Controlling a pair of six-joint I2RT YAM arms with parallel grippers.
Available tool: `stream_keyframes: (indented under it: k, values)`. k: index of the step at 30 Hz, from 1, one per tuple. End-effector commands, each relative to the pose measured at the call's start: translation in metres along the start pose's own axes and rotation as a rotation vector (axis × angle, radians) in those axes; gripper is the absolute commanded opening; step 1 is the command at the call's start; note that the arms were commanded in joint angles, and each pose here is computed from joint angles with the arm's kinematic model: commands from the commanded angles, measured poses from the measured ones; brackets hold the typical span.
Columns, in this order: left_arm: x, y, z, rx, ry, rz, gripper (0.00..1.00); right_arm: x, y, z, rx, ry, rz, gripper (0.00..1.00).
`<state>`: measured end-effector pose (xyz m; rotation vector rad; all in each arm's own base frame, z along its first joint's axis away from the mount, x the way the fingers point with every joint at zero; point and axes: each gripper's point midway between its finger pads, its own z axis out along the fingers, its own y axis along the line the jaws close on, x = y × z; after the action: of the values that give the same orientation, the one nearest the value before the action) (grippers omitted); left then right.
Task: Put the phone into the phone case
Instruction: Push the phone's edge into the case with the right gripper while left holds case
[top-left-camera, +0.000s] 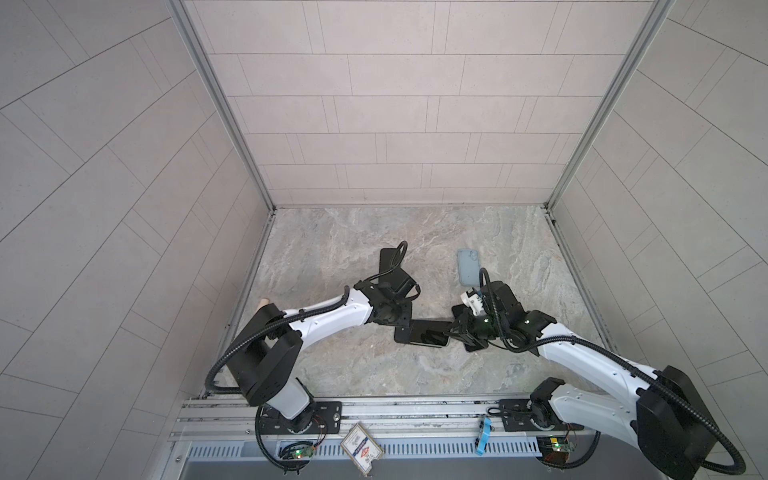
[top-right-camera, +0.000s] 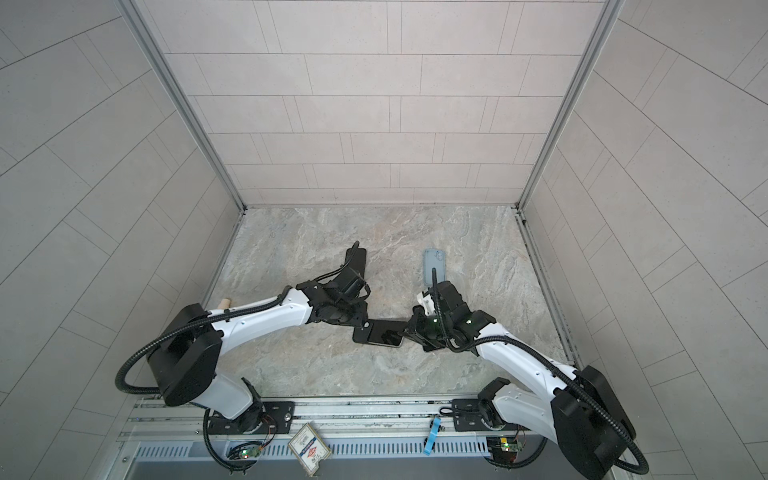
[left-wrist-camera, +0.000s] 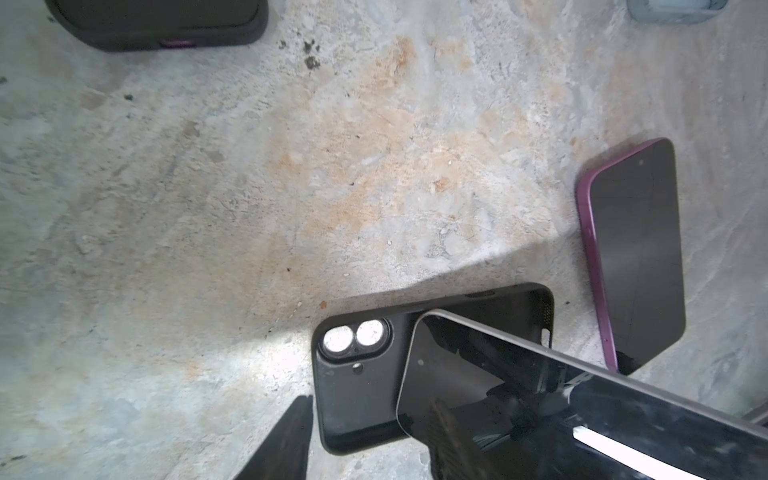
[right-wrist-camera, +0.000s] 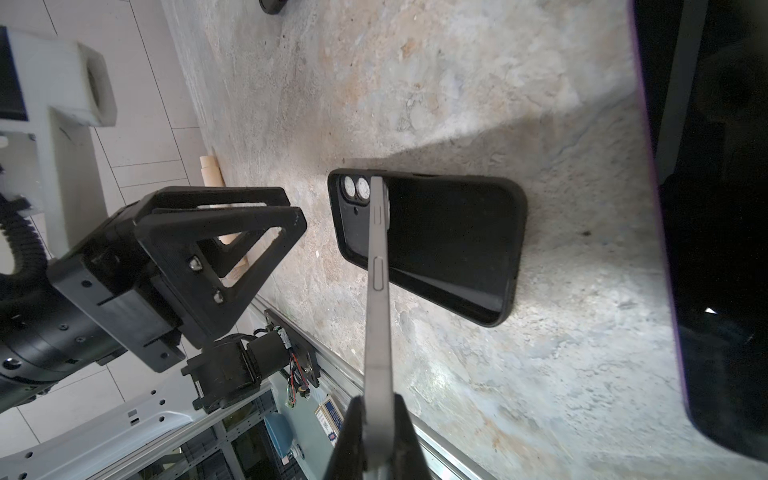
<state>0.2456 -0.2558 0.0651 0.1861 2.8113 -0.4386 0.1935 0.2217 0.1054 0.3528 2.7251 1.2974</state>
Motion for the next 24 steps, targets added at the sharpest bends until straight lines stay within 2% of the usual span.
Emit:
stream_keyframes:
  k: [1, 11, 15, 24]
  values:
    - [0.001, 0.005, -0.001, 0.034, -0.001, -0.057, 0.52, -0.003, 0.01, -0.005, -0.031, -0.002, -0.015, 0.0]
    - [0.005, 0.013, 0.019, 0.137, 0.02, -0.199, 0.55, -0.005, -0.002, -0.002, 0.033, 0.056, 0.01, 0.0]
    - [0.007, 0.012, 0.024, 0.17, 0.033, -0.225, 0.55, -0.003, -0.011, 0.001, 0.064, 0.08, 0.027, 0.0]
    - [0.016, 0.007, 0.038, 0.246, 0.059, -0.284, 0.55, -0.014, -0.006, 0.001, 0.087, 0.07, -0.021, 0.0]
